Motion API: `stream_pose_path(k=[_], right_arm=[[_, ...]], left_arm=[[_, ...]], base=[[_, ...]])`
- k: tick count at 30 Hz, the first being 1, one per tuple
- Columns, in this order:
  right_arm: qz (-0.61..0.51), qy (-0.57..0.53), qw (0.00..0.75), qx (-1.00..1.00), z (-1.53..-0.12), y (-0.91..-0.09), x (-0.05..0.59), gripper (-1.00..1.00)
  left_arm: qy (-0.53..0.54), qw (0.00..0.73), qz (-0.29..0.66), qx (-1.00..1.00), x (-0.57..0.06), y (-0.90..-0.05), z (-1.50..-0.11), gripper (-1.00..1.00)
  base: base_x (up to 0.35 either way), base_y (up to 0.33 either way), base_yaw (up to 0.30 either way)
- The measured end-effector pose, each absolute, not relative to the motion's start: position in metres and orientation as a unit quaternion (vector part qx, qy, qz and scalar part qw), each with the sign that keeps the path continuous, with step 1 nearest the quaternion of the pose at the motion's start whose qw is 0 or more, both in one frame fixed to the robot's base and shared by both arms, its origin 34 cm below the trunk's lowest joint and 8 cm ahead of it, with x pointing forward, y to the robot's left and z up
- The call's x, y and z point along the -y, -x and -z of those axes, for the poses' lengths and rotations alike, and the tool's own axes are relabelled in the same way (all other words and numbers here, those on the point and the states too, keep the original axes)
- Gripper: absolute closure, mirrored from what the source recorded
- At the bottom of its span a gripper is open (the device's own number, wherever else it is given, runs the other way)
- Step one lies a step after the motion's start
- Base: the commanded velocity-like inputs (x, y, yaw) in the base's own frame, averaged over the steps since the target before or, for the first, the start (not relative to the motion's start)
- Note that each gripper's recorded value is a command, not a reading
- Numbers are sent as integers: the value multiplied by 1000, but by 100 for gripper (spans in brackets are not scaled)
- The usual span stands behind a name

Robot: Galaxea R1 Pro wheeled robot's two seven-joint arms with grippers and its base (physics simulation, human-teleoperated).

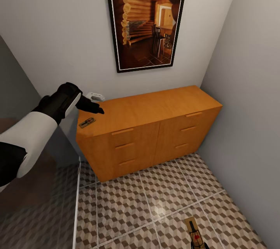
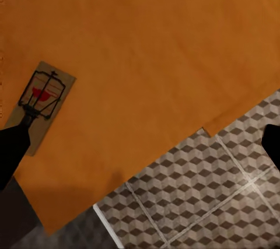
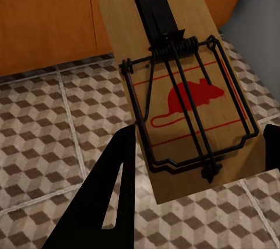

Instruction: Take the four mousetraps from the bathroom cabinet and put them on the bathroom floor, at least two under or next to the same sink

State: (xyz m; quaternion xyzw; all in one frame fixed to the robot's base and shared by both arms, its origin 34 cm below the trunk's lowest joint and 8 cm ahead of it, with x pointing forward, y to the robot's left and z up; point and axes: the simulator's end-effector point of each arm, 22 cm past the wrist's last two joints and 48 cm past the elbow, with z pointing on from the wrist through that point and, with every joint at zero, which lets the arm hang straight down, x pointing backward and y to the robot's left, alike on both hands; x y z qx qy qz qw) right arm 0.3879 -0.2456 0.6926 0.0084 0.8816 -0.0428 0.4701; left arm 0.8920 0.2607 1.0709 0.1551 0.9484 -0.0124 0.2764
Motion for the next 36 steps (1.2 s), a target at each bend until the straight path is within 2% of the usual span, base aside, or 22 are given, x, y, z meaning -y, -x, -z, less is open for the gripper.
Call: stream_pose_path(k=[24, 29, 36], right_arm=[[43, -8, 470, -882, -693, -388, 246, 100], [43, -8, 470, -881, -693, -388, 246, 100], [43, -8, 470, -882, -693, -388, 246, 100]], left_arm=[[-145, 280, 1, -949, -283, -893, -1075, -100], [-134, 294, -20, -946, -318, -895, -1090, -100], [-129, 298, -25, -945, -330, -895, -1095, -100]], base=[[0, 0, 0], [0, 0, 0], [0, 0, 0]])
